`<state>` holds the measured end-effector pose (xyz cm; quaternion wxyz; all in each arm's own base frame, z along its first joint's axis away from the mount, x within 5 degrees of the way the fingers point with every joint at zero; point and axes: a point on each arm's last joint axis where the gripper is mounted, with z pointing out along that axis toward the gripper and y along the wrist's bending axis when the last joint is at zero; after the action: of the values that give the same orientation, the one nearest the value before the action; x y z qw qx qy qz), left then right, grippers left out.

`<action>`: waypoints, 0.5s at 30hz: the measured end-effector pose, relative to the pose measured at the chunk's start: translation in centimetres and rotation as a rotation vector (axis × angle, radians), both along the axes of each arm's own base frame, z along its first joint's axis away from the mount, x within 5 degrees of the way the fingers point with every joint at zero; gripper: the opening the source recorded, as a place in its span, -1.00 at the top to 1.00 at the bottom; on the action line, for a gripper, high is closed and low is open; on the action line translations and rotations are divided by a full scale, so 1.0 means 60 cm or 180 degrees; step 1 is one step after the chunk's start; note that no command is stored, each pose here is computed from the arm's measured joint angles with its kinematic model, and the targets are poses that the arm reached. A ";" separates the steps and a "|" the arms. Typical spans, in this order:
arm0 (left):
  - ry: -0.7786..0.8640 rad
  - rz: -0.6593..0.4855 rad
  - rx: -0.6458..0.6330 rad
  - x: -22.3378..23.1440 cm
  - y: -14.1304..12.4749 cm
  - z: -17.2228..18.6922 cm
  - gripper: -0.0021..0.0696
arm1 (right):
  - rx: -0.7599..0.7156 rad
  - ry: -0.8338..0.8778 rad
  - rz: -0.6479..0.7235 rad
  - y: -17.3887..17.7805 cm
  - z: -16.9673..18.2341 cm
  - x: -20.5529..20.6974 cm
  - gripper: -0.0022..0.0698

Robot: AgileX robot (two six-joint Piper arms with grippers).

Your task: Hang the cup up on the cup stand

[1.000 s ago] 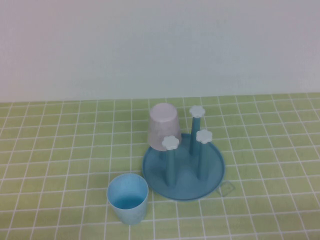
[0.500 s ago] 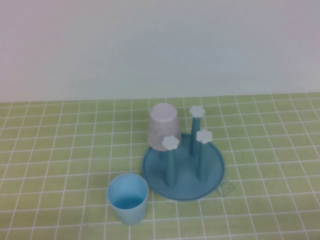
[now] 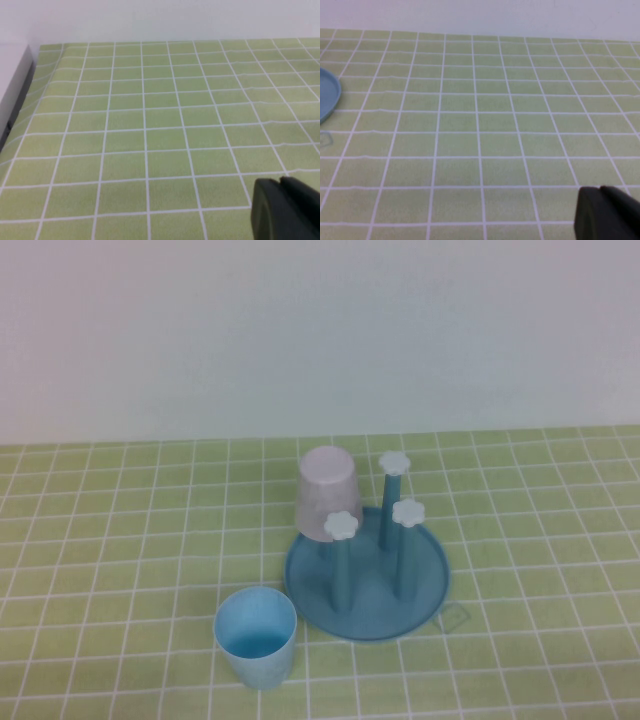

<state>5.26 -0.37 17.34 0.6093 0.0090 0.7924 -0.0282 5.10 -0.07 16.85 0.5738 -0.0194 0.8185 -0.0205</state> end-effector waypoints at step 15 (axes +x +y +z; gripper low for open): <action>-0.0042 -0.0001 0.0164 0.000 0.002 0.002 0.94 | 0.0000 0.0000 0.0000 0.000 0.000 0.000 0.94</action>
<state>5.29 -0.26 17.43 0.6140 0.0251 0.7888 -0.0079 5.10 -0.07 16.85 0.5738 -0.0194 0.8185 -0.0205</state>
